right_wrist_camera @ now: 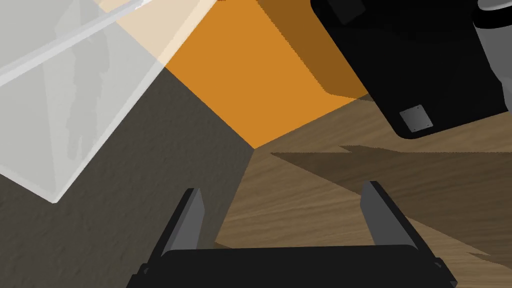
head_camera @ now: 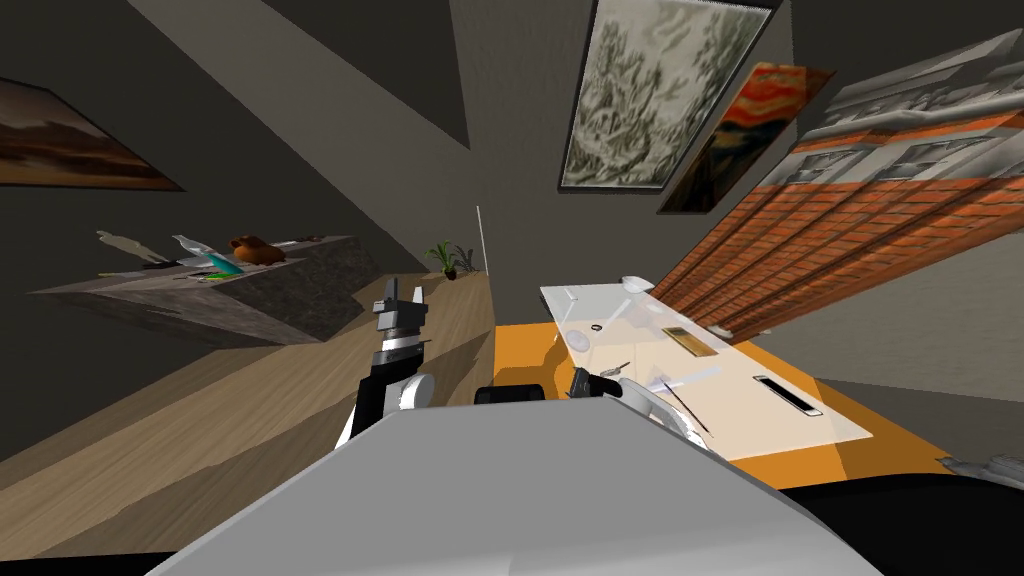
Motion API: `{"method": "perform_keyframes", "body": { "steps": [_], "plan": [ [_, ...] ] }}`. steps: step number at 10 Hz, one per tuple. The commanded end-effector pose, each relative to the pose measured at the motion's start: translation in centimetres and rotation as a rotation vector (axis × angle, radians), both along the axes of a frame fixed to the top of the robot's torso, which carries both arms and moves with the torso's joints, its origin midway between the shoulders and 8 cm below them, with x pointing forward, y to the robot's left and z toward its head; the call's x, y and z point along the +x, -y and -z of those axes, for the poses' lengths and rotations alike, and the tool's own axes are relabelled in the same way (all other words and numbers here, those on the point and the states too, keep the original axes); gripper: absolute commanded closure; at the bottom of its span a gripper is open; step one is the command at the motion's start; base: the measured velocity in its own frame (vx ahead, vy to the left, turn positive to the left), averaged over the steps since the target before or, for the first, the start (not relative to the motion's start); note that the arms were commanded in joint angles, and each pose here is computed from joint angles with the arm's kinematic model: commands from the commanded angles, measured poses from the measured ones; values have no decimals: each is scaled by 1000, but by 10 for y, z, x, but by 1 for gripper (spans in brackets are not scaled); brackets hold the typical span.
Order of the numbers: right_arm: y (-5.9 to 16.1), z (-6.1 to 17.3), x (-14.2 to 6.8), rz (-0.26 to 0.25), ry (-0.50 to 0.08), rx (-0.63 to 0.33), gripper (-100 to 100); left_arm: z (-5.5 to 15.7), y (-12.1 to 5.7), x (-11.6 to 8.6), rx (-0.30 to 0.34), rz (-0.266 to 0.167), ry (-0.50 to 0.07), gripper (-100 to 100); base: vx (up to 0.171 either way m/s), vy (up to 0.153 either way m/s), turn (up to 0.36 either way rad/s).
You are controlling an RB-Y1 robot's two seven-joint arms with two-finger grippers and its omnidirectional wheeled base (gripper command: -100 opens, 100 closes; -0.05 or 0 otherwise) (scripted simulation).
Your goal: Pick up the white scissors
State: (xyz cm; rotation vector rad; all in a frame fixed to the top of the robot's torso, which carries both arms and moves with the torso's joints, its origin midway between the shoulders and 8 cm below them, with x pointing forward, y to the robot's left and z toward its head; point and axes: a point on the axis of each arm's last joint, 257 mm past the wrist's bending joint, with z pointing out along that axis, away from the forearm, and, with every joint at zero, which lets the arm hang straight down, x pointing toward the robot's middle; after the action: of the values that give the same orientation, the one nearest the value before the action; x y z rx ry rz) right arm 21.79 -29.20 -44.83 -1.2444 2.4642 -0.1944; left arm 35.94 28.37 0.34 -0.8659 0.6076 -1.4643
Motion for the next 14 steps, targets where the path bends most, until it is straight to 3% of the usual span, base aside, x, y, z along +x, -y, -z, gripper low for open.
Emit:
{"method": "perform_keyframes", "body": {
  "steps": [1,2,5,6,7,8,9,10,12,13,14],
  "plan": [
    [24,8,-20,-50,-69,-82,-100,0,0,0,0,0,0,0,73,-26,104],
    [27,9,-23,-70,-81,-99,-100,0,0,0,0,0,0,0,62,-29,66],
    [64,18,-55,-159,-189,-224,-100,0,0,0,0,0,0,0,65,-25,103],
    [67,18,-58,-164,-203,-236,-100,0,0,0,0,0,0,0,60,-17,6],
    [85,20,-73,-206,-255,-293,-100,0,0,0,0,0,0,0,61,-32,114],
    [86,20,-74,-206,-260,-296,-100,0,0,0,0,0,0,0,58,-32,57],
    [104,20,-89,-245,-315,-352,-100,0,0,0,0,0,0,0,65,-23,70],
    [104,20,-89,-245,-315,-352,-100,0,0,0,0,0,0,0,54,-21,46],
    [137,16,-114,-310,-411,-446,-100,0,0,0,0,0,0,0,71,-30,105],
    [137,16,-114,-311,-412,-447,-100,0,0,0,0,0,0,0,72,-34,34],
    [151,12,-123,-338,-453,-486,-100,0,0,0,0,0,0,0,62,-32,53]
  ]
}}
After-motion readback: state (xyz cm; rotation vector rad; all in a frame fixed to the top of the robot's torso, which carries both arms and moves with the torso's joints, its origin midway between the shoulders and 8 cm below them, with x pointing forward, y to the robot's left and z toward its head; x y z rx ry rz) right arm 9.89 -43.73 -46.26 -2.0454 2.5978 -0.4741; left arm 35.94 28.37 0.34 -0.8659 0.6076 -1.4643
